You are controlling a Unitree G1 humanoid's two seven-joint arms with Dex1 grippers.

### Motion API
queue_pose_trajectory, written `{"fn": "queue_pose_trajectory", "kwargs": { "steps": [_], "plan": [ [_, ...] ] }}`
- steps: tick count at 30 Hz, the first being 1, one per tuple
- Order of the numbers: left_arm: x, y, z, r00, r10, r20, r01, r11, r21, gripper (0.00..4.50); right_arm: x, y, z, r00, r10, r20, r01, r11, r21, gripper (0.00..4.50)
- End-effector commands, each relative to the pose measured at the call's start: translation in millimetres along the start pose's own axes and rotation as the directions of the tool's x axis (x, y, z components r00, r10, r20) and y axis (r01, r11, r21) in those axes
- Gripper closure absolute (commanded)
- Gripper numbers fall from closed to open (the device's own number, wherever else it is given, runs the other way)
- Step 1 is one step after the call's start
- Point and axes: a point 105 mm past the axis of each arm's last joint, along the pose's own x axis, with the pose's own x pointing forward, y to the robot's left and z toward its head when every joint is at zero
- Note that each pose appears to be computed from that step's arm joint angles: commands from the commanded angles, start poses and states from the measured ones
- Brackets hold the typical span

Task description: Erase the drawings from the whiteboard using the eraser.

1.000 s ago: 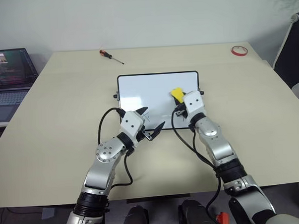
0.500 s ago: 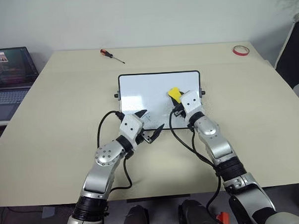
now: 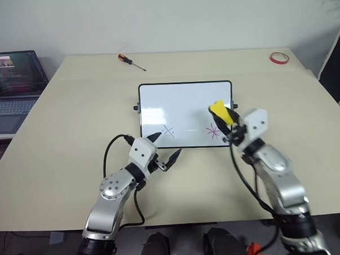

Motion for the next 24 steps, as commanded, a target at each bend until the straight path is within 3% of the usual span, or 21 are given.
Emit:
{"fn": "queue_pose_trajectory", "kwargs": {
  "steps": [1, 5, 10, 17, 24],
  "plan": [
    [-6.7, 6.0, 16.9, 0.997, 0.027, 0.070, -0.028, 1.000, 0.013, 0.00, -41.7, -8.1, -6.8, 0.996, 0.003, -0.085, -0.006, 0.999, -0.034, 3.23],
    [-6.8, 6.7, 17.1, 0.996, 0.036, 0.078, -0.037, 0.999, 0.008, 0.00, -82.5, -2.3, -31.6, 0.975, 0.046, -0.216, -0.065, 0.994, -0.084, 3.23],
    [-4.2, 2.2, 15.8, 0.996, 0.014, 0.084, -0.014, 1.000, 0.003, 0.00, -101.7, -1.4, -45.7, 0.963, 0.030, -0.267, -0.053, 0.996, -0.077, 3.23],
    [1.5, 3.2, 18.1, 0.995, 0.001, 0.097, -0.002, 1.000, 0.010, 0.00, -91.1, -9.4, -37.9, 0.974, -0.002, -0.226, -0.021, 0.995, -0.098, 3.23],
    [11.3, -9.9, 20.4, 0.991, -0.084, 0.109, 0.081, 0.996, 0.027, 0.00, -36.1, -15.8, -23.5, 0.995, -0.045, -0.093, 0.030, 0.987, -0.157, 3.23]
  ]
}}
